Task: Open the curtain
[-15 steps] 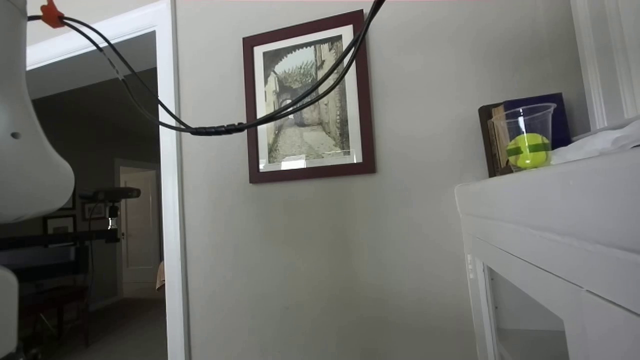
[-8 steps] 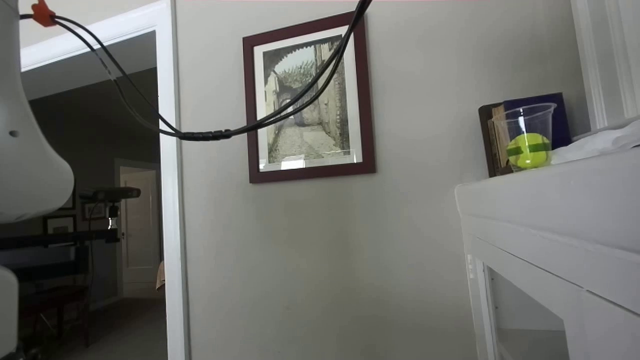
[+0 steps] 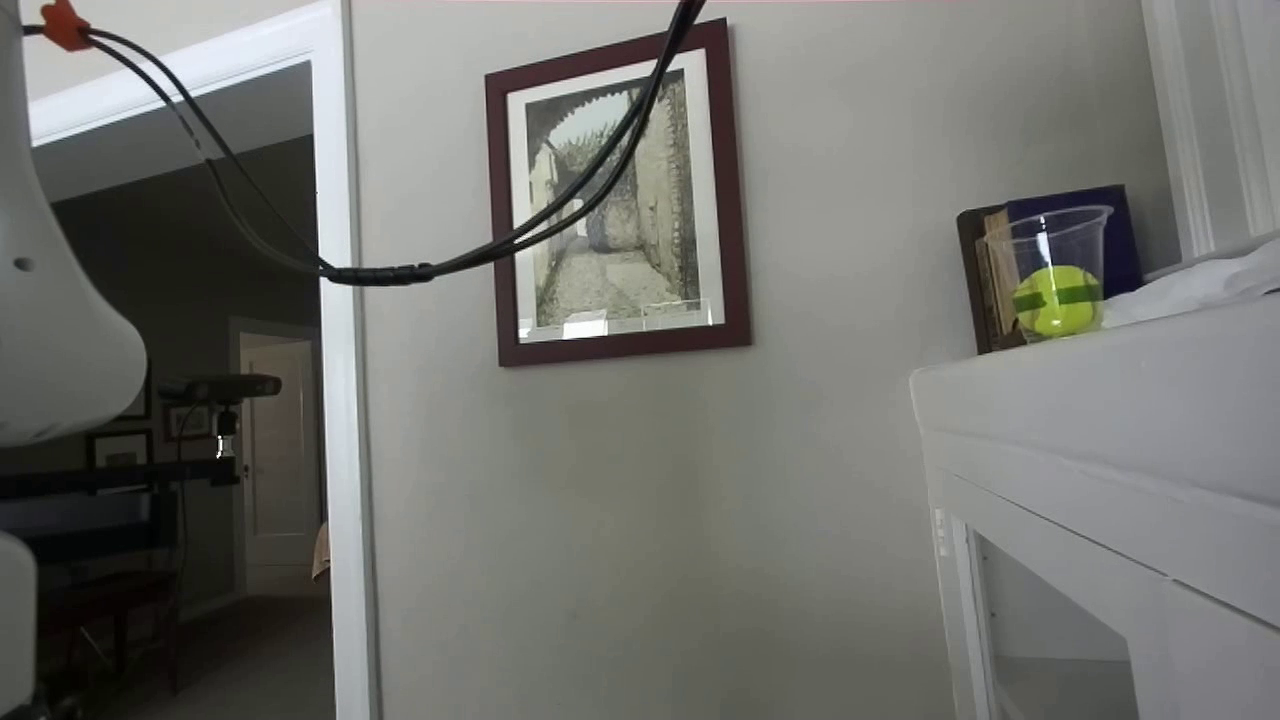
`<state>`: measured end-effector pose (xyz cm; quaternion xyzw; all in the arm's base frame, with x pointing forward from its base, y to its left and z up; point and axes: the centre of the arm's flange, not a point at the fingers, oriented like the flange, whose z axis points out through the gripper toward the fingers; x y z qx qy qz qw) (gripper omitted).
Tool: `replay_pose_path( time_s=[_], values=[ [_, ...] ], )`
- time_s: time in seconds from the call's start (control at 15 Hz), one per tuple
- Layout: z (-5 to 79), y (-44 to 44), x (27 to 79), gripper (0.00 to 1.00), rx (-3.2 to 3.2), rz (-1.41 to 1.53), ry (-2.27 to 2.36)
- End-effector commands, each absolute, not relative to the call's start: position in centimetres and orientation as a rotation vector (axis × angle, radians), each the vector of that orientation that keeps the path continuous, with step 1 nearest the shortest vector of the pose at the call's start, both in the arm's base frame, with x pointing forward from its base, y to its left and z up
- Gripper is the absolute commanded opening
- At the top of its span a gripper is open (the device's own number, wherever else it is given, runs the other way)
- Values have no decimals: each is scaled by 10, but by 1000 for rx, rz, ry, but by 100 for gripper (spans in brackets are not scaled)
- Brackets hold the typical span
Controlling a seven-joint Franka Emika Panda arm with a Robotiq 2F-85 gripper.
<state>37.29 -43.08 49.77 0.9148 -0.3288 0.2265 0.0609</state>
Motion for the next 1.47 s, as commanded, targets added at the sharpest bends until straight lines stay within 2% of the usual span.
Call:
replay_pose_path(
  time_s=[0.0,1.4],
  values=[
    [483,-420,356,0,2800,624,-961],
    [517,-451,369,0,2628,820,-1003]
  ],
)
